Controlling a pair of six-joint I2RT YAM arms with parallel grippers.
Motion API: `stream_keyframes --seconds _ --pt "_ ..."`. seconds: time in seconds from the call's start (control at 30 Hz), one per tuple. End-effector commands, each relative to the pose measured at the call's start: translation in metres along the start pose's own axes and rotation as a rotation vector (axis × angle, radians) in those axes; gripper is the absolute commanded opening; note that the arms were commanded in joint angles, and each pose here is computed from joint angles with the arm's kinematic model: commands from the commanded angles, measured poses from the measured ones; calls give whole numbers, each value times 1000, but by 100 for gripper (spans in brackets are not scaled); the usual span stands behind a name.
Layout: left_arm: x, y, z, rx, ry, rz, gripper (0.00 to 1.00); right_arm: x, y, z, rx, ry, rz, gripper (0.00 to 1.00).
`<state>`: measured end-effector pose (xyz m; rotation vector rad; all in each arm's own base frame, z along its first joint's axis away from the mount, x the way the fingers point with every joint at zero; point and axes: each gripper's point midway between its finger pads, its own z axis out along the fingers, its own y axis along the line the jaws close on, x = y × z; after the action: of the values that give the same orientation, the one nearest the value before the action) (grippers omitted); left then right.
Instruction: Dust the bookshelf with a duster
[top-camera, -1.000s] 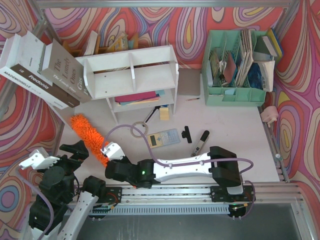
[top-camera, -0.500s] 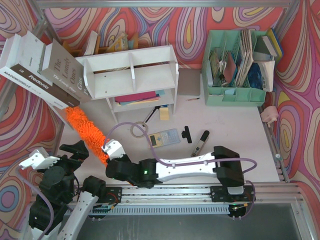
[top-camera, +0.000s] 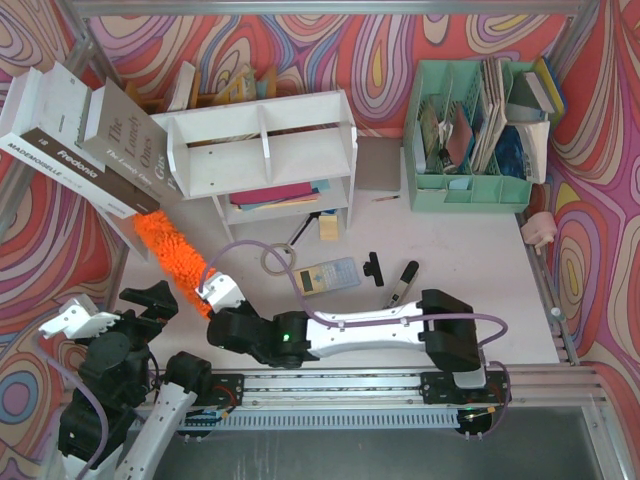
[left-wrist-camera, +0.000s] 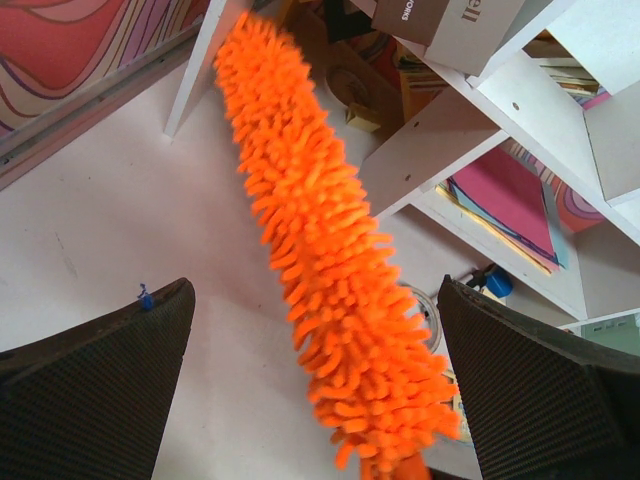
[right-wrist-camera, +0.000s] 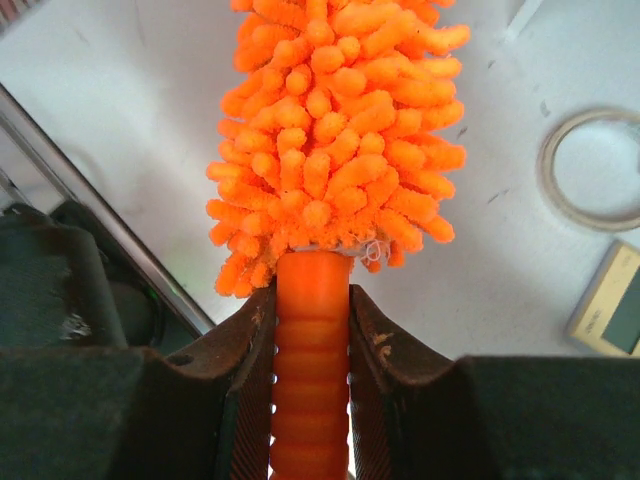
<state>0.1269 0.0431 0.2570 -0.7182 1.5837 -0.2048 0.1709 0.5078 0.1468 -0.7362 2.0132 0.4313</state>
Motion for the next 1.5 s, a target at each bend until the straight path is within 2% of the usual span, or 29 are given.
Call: stream_keyframes --seconds 0.0,0.13,0.37,0.47,0.53,0.73,0.87,0.93,1.13,1.23,1.3,1.47 --pt "-2 0 0 9 -14 -1 99 -109 -5 -48 -31 -282 113 0" --pt "-2 0 0 9 -14 -3 99 -102 -9 -49 -28 -279 122 0" --pt "-1 0 0 11 -14 0 99 -26 3 -2 -6 -85 61 0" --pt "-1 0 0 11 -12 1 99 -7 5 7 -5 -41 50 0" --pt "-1 0 0 11 -12 -1 99 -10 5 6 -2 -47 48 0" --pt "-1 0 0 7 -13 0 98 -79 2 -21 -3 -206 65 0" --pt "-1 0 1 8 -12 1 99 -103 -4 -39 -17 -272 93 0" --pt "-1 0 1 8 -11 1 99 -95 -4 -36 -14 -252 92 0" --pt "-1 0 1 9 -14 -1 99 -26 4 -1 -19 -93 42 0" --pt "-1 0 1 9 -14 -1 99 -10 6 5 -27 -59 36 0" --pt "-1 0 1 9 -14 0 99 -13 6 5 -23 -65 30 0" --pt "-1 0 1 7 -14 1 99 -61 3 -14 -23 -169 38 0"
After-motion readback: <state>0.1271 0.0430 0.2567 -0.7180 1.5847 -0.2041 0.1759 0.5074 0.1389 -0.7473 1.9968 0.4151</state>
